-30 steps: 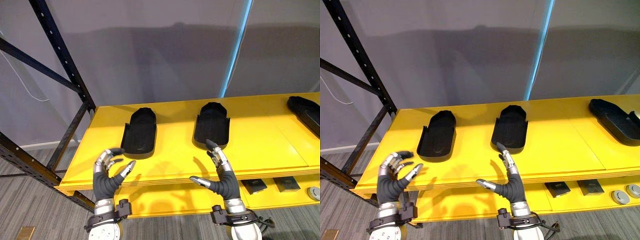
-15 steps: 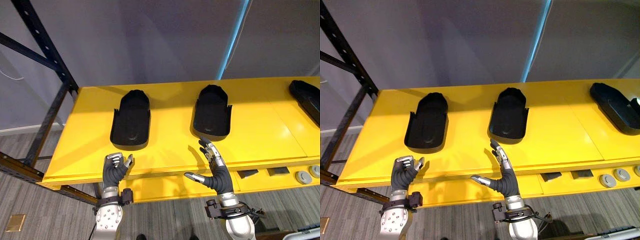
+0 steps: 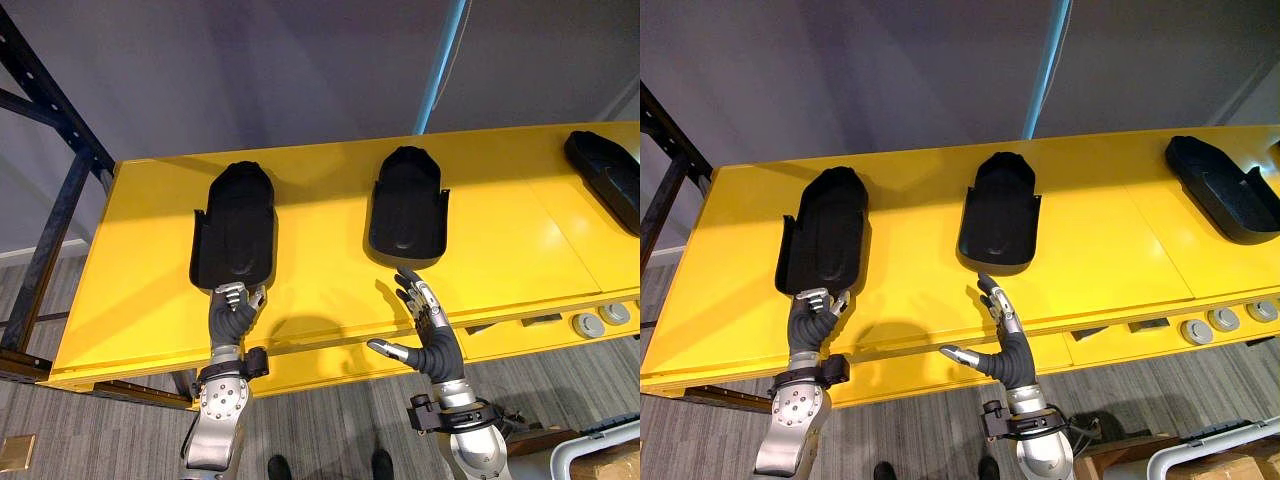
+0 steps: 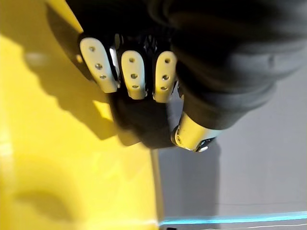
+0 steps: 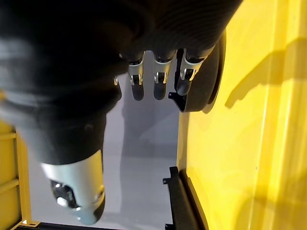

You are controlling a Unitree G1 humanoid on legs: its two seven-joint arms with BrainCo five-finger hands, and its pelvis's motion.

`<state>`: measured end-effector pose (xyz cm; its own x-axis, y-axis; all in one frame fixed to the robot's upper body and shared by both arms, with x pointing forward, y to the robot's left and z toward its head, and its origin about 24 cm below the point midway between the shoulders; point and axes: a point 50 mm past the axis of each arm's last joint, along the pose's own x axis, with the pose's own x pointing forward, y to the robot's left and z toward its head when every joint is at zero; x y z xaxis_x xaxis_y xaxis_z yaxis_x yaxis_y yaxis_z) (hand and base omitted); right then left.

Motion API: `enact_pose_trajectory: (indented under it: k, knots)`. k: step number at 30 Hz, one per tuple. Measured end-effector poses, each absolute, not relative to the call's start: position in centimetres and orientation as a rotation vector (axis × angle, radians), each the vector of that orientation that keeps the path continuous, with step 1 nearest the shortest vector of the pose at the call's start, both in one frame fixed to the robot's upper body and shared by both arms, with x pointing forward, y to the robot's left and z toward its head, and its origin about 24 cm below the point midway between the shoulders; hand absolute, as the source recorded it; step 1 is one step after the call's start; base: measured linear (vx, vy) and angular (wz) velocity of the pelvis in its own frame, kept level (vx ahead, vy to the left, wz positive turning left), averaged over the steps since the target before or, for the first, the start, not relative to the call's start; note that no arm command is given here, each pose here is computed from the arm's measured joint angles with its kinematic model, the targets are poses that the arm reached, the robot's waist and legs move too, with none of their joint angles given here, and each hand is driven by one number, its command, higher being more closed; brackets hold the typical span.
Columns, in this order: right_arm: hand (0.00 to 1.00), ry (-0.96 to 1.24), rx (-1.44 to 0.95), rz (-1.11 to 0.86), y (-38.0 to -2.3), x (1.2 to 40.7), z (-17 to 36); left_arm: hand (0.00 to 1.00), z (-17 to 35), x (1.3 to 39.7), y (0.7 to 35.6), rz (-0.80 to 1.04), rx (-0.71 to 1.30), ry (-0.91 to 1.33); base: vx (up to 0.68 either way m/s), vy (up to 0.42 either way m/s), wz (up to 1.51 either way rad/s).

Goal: Walk over and take plastic housings, then place them on the shelf

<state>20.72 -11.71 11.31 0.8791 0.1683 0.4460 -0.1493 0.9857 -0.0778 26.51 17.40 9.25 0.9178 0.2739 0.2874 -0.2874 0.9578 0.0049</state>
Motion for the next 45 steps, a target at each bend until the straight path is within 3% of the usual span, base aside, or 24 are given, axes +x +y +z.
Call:
enact_pose_trajectory:
  k: [13,14,21,27,35,45]
  knots:
    - [0.00,-0.439,-0.041,0.167,-11.8,20.3,10.7,1.00,9.2,26.8,17.7,0.307,0.028,-0.283,-0.01,0.007,-0.02]
    - [0.00,-0.440,-0.041,0.165,-11.8,20.3,10.7,0.00,9.3,26.6,17.5,0.306,0.017,-0.287,-0.03,0.017,0.10]
    - [0.00,-0.466,-0.085,0.053,-14.2,20.6,11.3,0.00,11.9,22.6,14.3,0.164,-0.077,-0.425,-0.02,0.016,0.15]
    - [0.00,-0.544,-0.191,-0.201,-18.7,19.7,13.2,0.00,13.9,20.2,13.5,0.112,-0.127,-0.555,-0.02,0.010,-0.05]
    - [0.00,-0.561,-0.204,-0.197,-18.7,20.3,13.5,0.00,13.7,19.5,13.6,0.200,-0.100,-0.566,-0.02,0.088,-1.38]
    - [0.00,-0.445,-0.183,-0.234,-18.6,15.8,12.2,0.00,15.1,21.2,13.9,0.275,-0.096,-0.637,-0.26,0.377,-1.78]
